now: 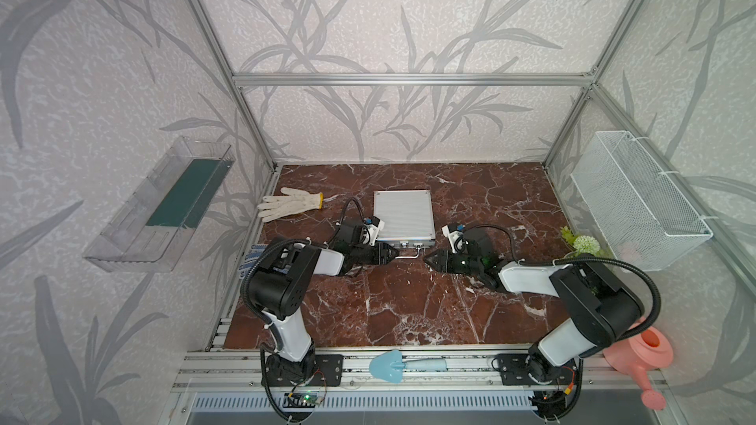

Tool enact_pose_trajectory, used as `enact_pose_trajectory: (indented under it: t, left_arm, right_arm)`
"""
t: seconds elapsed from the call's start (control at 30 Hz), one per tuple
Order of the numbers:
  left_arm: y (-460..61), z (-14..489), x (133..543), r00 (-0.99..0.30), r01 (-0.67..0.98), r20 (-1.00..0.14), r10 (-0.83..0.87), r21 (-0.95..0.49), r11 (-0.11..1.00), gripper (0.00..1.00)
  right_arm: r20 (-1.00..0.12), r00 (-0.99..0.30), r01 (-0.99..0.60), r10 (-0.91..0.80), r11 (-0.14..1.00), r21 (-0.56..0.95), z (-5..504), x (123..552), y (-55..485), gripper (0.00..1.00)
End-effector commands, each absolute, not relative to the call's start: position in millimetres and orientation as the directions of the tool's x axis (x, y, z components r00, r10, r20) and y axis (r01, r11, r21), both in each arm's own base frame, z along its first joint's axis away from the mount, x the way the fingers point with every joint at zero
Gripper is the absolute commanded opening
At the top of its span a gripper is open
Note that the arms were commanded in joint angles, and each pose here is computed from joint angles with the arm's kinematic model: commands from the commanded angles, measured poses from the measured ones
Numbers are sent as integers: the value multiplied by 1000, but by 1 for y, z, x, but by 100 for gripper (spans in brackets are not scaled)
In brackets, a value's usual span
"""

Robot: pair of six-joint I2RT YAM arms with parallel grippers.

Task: Open the poker set cases
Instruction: Pick up the poker set case from the center of the board.

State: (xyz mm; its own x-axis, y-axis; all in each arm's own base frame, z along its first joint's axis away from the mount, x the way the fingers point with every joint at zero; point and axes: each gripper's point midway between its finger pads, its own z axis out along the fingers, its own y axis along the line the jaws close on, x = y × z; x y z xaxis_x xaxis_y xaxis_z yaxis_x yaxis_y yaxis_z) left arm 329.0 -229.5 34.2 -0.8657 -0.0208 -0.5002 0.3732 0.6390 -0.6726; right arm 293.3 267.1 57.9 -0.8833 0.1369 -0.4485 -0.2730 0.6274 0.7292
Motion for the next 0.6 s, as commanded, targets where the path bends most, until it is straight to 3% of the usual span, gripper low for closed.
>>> enact_pose_trajectory:
  t: [0.0,0.57]
  left_arm:
    - [-233,53,330,-848,402,-529,-27,-675,618,46]
    - [-235,52,329,-852,394,-523,-31,-678,620,44]
  right_arm:
    - [-483,-860,-300,167,600,742,67,305,276,50]
    - [-453,-866,-276,212,553,786,46,323,292,51]
